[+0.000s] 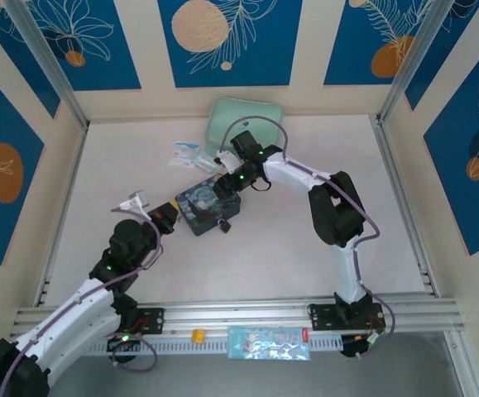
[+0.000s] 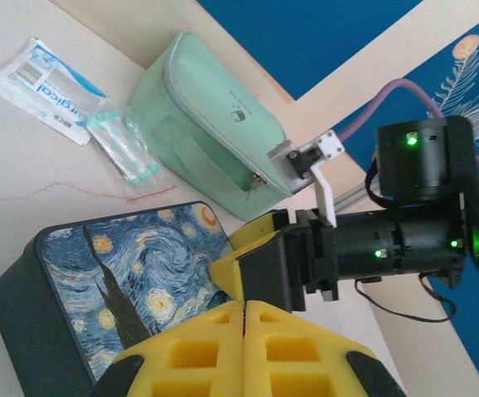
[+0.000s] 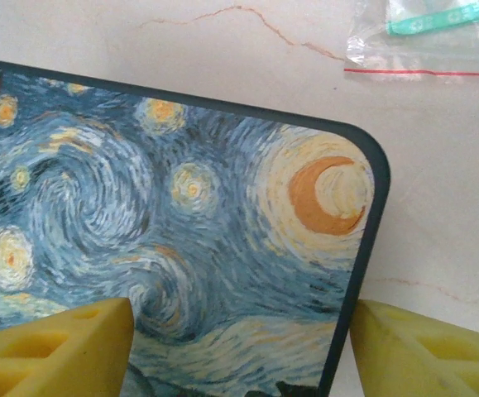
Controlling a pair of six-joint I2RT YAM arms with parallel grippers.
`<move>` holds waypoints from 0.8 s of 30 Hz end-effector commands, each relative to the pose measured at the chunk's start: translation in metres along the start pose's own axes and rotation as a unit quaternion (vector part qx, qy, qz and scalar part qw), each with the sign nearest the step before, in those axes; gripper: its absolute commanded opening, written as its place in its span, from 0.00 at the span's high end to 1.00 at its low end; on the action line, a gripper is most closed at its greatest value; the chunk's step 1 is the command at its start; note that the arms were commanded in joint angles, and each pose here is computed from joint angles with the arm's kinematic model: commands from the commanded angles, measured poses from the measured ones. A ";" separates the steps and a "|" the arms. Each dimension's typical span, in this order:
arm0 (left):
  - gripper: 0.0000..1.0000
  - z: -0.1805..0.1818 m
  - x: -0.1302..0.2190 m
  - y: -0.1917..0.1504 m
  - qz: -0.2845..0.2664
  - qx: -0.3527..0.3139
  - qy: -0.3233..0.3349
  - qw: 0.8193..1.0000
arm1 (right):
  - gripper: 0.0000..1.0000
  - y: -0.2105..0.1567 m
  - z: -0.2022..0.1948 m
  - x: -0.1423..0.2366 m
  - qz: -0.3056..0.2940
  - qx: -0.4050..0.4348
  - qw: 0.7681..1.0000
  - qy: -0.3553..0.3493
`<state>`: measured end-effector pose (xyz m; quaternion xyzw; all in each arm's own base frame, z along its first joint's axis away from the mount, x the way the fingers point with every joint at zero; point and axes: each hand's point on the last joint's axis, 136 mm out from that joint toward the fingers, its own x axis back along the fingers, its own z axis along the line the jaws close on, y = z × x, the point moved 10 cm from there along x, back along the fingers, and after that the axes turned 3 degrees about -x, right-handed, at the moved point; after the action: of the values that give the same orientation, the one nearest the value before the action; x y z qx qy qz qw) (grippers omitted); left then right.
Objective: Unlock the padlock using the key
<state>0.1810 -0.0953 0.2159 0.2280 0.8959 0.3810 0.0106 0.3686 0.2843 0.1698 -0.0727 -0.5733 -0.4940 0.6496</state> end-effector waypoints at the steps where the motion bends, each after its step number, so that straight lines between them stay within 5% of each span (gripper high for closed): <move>1: 1.00 -0.007 -0.005 0.008 -0.016 0.007 -0.019 1.000 | 0.28 0.012 0.014 0.030 -0.036 -0.018 0.999 0.004; 9: 1.00 -0.032 -0.027 0.019 0.000 0.009 -0.085 0.996 | 0.22 0.000 0.047 0.111 -0.183 -0.034 0.981 0.059; 14: 1.00 -0.044 -0.039 0.025 -0.002 0.033 -0.122 0.992 | 0.21 -0.017 0.068 0.135 -0.258 -0.064 0.945 0.192; 18: 1.00 -0.053 -0.046 0.027 -0.005 0.061 -0.163 0.985 | 0.26 -0.022 0.078 0.137 -0.281 -0.079 0.912 0.290; 24: 1.00 -0.060 -0.049 0.027 -0.005 0.077 -0.192 0.978 | 0.42 -0.022 0.083 0.120 -0.269 -0.096 0.892 0.351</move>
<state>0.2246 -0.1360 0.2419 0.2948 0.9050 0.2895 0.1016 0.2826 0.2529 0.2721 0.1534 -0.3075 -0.7029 0.6227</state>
